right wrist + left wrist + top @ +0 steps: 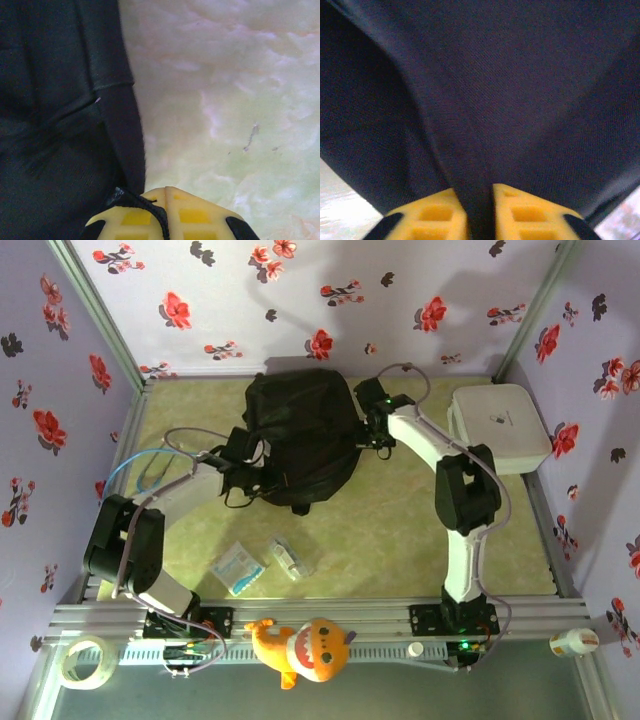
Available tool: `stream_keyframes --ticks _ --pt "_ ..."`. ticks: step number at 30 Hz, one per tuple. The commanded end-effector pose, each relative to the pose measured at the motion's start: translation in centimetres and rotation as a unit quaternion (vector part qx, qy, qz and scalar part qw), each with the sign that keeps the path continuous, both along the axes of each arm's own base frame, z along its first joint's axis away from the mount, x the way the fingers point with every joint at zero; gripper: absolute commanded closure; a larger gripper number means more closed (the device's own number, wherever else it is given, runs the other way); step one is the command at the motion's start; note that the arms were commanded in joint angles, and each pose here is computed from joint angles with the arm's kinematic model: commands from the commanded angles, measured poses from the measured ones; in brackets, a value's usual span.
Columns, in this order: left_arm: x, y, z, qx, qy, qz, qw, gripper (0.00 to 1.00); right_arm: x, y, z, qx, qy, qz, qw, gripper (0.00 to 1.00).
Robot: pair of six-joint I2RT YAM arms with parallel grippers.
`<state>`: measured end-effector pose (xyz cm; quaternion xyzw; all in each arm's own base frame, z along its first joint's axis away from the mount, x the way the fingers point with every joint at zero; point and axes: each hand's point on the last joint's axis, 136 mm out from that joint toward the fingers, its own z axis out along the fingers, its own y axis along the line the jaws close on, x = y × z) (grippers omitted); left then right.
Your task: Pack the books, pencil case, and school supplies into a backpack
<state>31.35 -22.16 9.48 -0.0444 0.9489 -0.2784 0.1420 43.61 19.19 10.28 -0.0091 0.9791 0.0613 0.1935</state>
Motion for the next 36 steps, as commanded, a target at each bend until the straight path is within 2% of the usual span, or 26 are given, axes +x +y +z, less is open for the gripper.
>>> stream_keyframes --ticks 1,5,13,16,20,24,31,36 --pt "-0.8 -0.9 2.9 0.009 -0.018 -0.053 0.998 0.71 -0.3 2.4 4.1 0.087 -0.043 0.059 0.994 1.0" --pt "-0.3 -1.6 4.1 0.029 -0.036 -0.075 0.996 0.6 -1.4 3.0 4.5 0.116 -0.038 0.068 0.99 1.0" --pt "1.1 -4.5 6.7 0.034 -0.078 -0.119 0.989 0.51 -2.1 3.3 4.7 0.131 -0.036 0.071 0.988 1.0" --pt "2.1 -6.3 7.6 0.01 -0.104 -0.121 0.987 0.48 -2.0 3.2 5.0 0.138 -0.041 0.069 0.987 1.0" --pt "2.5 -11.0 7.2 -0.036 -0.114 -0.171 0.978 0.48 -1.8 3.1 5.3 0.149 -0.044 0.063 0.986 1.0" --pt "3.2 -14.0 5.8 -0.029 -0.123 -0.21 0.969 0.5 -1.9 2.7 5.4 0.156 -0.045 0.057 0.985 1.0" --pt "4.4 -16.9 4.2 -0.036 -0.122 -0.247 0.961 0.55 -2.0 2.2 5.6 0.175 -0.044 0.049 0.982 1.0" --pt "5.0 -16.9 2.5 -0.008 -0.119 -0.247 0.962 0.78 -1.6 1.8 5.4 0.177 -0.045 0.036 0.982 1.0"
